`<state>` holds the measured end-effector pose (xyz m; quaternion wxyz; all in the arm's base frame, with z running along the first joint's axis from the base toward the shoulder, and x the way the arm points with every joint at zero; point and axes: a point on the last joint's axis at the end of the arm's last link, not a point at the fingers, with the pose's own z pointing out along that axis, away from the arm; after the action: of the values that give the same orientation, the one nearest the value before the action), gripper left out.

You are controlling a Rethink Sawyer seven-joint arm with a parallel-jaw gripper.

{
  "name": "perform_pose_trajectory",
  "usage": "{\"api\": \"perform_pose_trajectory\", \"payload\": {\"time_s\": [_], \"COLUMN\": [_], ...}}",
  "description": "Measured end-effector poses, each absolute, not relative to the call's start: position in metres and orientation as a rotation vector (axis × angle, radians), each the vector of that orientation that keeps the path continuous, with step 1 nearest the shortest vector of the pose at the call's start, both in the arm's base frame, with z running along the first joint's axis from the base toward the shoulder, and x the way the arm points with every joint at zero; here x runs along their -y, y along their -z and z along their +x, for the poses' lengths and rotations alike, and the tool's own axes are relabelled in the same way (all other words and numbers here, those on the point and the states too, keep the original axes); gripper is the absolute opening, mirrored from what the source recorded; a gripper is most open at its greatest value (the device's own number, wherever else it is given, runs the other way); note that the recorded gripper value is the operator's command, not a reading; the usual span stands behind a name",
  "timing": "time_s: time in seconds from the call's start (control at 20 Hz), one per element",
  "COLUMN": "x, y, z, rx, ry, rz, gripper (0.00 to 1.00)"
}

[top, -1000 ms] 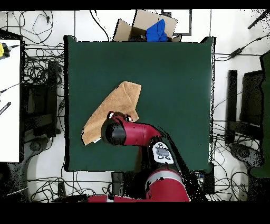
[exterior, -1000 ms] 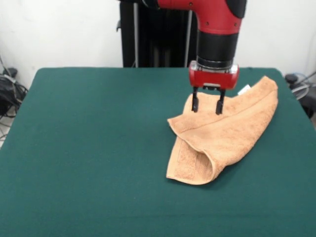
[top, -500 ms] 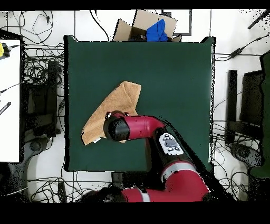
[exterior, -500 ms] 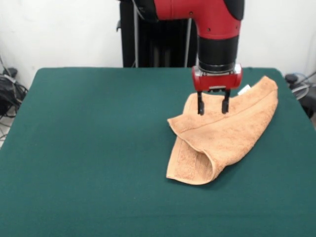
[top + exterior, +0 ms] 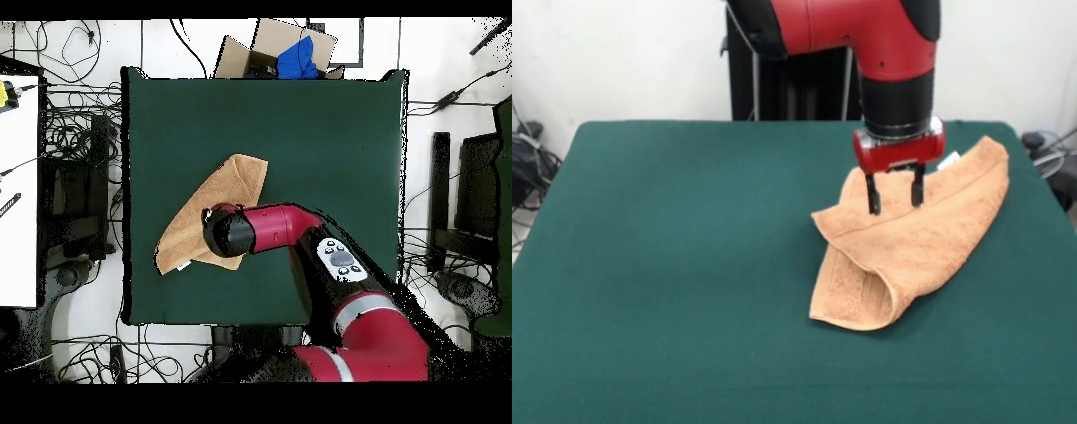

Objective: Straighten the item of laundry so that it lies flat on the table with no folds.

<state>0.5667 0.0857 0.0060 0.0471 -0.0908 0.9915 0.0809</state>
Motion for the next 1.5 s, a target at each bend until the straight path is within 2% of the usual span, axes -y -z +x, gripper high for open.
{"api": "perform_pose_trajectory", "payload": {"time_s": [0.7,1.5], "x": [-0.066,-0.06], "y": [0.034,0.045], "z": [0.56,0.553], "rx": [-3.029,-3.04], "ry": [-0.342,-0.353], "rz": [-0.283,-0.284], "gripper": [1.0,1.0]}}
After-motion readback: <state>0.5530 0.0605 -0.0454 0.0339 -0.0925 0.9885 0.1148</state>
